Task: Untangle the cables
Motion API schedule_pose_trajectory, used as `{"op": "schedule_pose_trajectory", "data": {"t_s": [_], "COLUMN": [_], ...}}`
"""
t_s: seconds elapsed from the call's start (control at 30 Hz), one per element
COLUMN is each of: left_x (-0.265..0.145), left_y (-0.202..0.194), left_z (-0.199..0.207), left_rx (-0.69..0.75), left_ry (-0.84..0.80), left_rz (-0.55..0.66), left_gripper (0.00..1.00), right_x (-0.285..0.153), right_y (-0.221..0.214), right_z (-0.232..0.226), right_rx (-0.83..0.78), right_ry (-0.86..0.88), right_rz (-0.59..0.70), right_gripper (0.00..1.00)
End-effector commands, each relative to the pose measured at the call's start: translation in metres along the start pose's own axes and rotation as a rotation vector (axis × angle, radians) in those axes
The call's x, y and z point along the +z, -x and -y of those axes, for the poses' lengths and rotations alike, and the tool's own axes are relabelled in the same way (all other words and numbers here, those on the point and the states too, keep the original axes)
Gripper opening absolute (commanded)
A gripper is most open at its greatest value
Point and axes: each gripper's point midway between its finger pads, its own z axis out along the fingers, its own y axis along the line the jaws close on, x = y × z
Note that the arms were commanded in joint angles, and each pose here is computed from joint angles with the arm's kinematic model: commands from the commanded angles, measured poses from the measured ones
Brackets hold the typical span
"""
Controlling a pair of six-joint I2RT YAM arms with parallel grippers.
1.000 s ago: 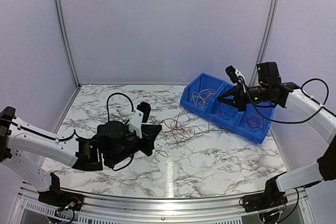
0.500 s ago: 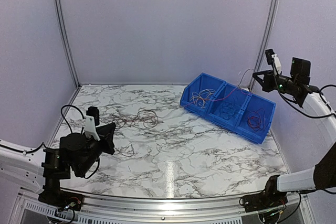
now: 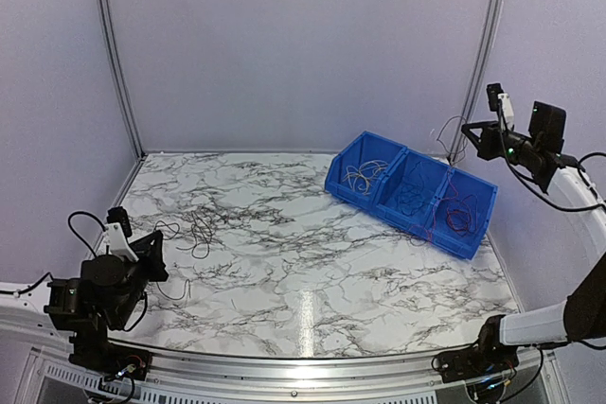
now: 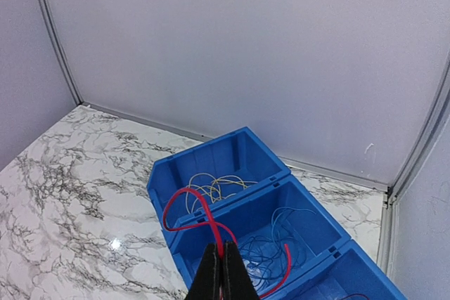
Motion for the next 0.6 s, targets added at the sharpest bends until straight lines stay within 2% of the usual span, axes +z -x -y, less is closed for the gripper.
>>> {"op": "schedule_pose_trajectory", "data": {"t_s": [0.0, 0.27, 0.57], "left_x": [0.005, 0.02, 0.033], "left_y": [-0.024, -0.06, -0.098], "left_z": [0.014, 0.056, 0.093], "left_rx": [0.045, 0.137, 0.202], "left_ry": [-0.052, -0.122, -0.183], "left_rz": [-0.074, -0.189, -0.29], "left_gripper": [0.0, 0.0, 0.0], "right_x": [-0.01, -0.029, -0.044], "right_y": [0.026, 0.061, 0.106], "right_z": [-0.014, -0.016, 0.013], "right_rx": [-0.048, -0.139, -0.235], "right_ry": [0.054, -0.011, -0.221], "right_rz": [0.062, 0.091, 0.12], "right_gripper": [0.0, 0.0, 0.0]}}
